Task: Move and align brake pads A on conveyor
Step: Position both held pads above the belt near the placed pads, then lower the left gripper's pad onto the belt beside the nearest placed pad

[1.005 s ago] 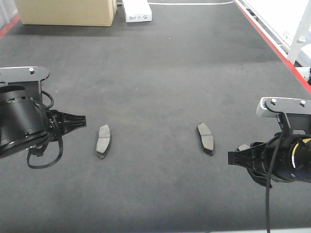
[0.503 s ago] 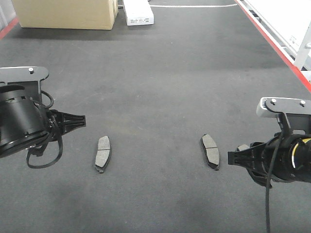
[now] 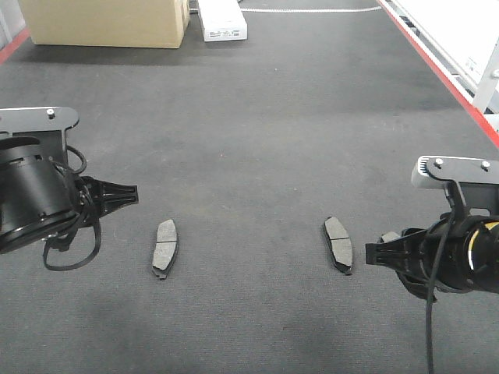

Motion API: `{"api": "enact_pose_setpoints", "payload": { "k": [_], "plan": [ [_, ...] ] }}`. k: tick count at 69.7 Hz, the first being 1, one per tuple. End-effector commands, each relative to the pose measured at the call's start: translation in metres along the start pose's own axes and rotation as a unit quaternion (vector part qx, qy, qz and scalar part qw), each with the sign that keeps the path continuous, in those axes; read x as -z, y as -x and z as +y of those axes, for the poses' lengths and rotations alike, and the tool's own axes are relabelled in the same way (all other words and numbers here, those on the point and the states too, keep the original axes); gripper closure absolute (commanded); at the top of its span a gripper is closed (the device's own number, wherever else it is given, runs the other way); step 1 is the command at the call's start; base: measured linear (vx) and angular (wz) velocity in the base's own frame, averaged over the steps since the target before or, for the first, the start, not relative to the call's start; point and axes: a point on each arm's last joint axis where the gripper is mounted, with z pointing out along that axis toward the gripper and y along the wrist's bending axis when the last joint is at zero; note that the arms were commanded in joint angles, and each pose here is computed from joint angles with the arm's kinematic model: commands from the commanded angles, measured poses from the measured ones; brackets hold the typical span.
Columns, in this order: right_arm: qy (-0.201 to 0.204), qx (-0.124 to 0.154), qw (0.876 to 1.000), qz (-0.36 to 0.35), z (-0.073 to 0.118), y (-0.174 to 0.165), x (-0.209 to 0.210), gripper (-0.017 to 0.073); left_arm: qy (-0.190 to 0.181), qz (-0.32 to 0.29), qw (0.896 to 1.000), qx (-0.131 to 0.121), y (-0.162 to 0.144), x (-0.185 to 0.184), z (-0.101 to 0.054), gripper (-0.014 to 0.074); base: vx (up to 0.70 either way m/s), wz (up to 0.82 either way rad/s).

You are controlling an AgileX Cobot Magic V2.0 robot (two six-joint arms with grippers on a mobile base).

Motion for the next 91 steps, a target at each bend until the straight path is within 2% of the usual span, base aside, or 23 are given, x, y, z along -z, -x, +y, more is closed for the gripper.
{"api": "enact_pose_setpoints", "payload": {
  "k": [1,49,62,66,71,77,83,91],
  "plan": [
    [0.019,0.007,0.999,-0.050,0.003,0.013,0.012,0.0405,-0.009,-0.043,0.999,0.010,0.016,0.014,0.007,0.0440,0.00,0.00],
    [0.019,0.007,0.999,-0.050,0.003,0.013,0.012,0.0405,-0.010,-0.043,0.999,0.010,0.016,0.014,0.007,0.0440,0.00,0.00],
    [0.019,0.007,0.999,-0.050,0.003,0.013,0.012,0.0405,-0.028,-0.045,0.999,0.011,0.016,0.014,0.004,0.0440,0.00,0.00],
    [0.019,0.007,0.999,-0.050,0.003,0.013,0.012,0.0405,-0.043,-0.049,0.998,0.011,0.017,0.014,0.001,0.0440,0.00,0.00],
    [0.019,0.007,0.999,-0.050,0.003,0.013,0.012,0.0405,-0.081,-0.050,0.995,0.012,0.017,0.015,-0.006,0.0440,0.00,0.00],
    [0.019,0.007,0.999,-0.050,0.003,0.013,0.012,0.0405,-0.150,-0.055,0.987,-0.003,0.018,0.018,-0.018,0.0440,0.00,0.00],
    [0.019,0.007,0.999,-0.050,0.003,0.013,0.012,0.0405,-0.209,-0.057,0.976,0.003,0.018,0.020,-0.030,0.0440,0.00,0.00],
    [0.019,0.007,0.999,-0.050,0.003,0.013,0.012,0.0405,-0.237,-0.044,0.971,0.010,0.014,0.015,-0.042,0.0440,0.00,0.00]
  ]
}}
